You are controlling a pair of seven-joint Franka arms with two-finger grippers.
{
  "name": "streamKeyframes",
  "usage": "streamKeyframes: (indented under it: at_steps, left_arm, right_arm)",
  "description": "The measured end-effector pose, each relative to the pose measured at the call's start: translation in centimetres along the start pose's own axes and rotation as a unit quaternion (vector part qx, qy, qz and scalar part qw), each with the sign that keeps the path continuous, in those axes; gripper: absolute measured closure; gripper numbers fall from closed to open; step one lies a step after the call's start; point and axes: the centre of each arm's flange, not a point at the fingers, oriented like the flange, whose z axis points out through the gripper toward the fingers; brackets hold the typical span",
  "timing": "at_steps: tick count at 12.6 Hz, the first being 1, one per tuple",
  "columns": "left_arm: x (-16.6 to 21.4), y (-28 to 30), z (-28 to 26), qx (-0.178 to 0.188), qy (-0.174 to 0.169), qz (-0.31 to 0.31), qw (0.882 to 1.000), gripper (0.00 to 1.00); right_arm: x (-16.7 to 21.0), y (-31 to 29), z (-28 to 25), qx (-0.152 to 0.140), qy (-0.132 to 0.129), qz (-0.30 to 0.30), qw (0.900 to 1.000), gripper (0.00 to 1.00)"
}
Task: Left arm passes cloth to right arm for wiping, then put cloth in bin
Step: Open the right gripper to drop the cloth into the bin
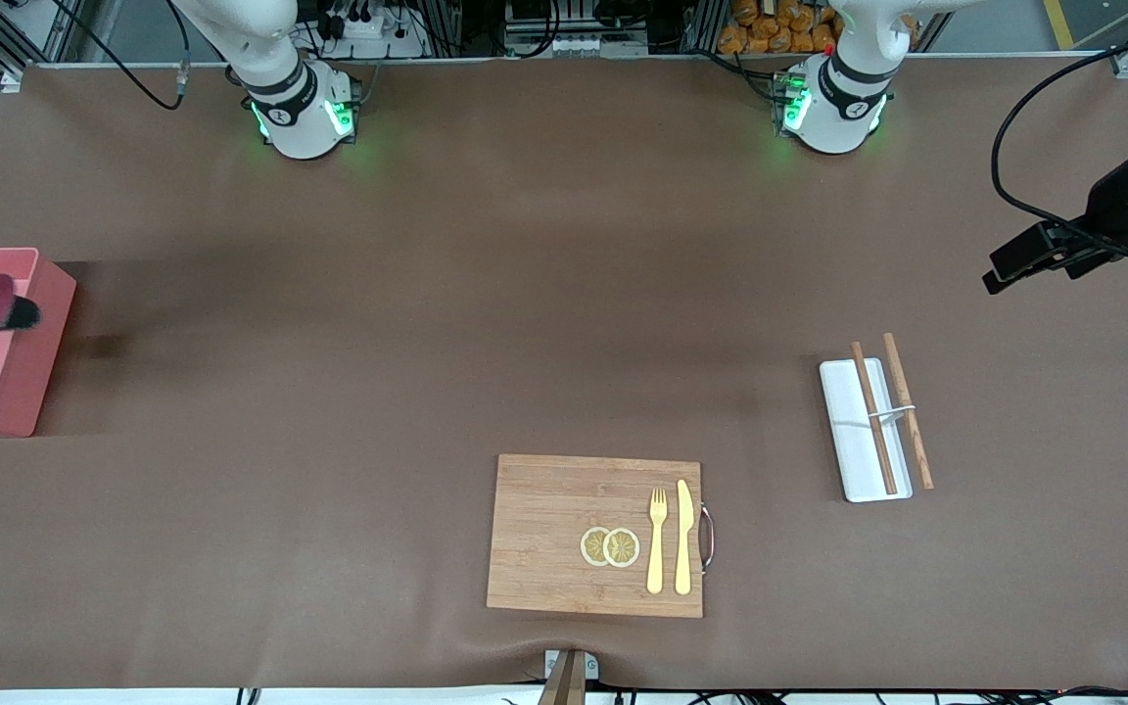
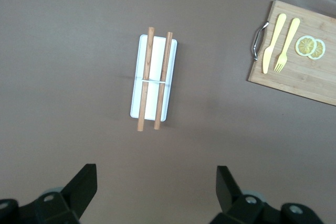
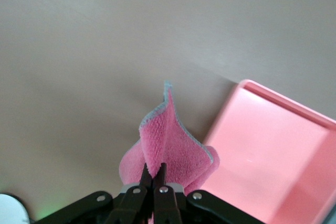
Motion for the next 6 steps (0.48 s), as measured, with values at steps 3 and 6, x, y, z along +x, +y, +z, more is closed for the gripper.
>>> streamKeyframes:
  at_steps: [3,6]
  left_arm:
    - [0.0,0.1,0.1,0.001,-0.001,0.001,1.0,0.0]
    - [0.0,0.1,0.1,0.001,-0.001,0.001,1.0,0.0]
  right_arm:
    - [-4.2,3.4,-1.6,-0.059,0.017,-0.027,0.998,0.98]
    - [-7.2,5.7,-0.6,-0.07,0.018,-0.035,0.997,0.93]
